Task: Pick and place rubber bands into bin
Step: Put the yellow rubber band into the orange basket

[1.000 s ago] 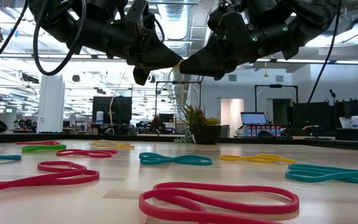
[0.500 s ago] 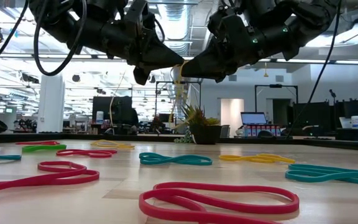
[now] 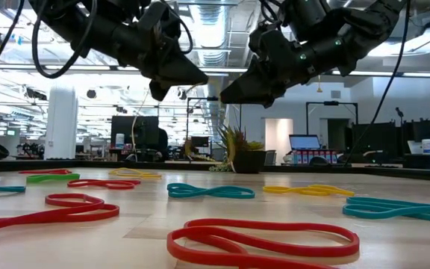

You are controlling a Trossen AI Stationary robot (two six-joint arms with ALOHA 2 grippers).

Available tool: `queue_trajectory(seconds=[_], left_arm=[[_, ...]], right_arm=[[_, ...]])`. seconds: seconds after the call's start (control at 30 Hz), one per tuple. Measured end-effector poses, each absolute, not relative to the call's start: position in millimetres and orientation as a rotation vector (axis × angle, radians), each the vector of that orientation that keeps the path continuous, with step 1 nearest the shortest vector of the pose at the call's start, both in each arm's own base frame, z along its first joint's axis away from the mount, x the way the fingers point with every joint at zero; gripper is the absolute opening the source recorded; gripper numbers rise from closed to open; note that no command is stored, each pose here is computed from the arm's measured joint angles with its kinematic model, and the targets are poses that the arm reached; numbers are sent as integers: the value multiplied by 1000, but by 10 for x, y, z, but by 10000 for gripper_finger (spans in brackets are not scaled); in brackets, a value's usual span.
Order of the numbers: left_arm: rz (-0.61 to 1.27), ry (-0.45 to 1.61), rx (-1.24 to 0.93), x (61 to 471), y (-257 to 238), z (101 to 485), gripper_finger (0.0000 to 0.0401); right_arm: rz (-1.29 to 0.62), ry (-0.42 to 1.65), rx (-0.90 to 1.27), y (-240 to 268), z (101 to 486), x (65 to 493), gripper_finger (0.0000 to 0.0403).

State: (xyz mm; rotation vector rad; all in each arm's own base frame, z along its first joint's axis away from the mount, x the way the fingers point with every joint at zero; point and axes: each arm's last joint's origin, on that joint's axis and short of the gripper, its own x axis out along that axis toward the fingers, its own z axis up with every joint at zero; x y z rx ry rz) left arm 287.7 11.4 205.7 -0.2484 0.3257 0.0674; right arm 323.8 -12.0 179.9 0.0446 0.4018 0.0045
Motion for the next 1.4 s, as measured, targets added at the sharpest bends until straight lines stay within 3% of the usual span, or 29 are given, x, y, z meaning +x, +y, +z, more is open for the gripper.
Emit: queue_trajectory(seconds=[0.8, 0.93, 1.4], left_arm=[[68, 402, -254, 2850, 105, 1988, 0], [139, 364, -236, 2859, 129, 2013, 0], [94, 276, -229, 2889, 120, 2099, 0]], right_arm=[[8, 365, 44, -119, 1832, 3251, 98], [10, 365, 43, -113, 1832, 3251, 98], [10, 365, 42, -114, 1833, 3251, 98]])
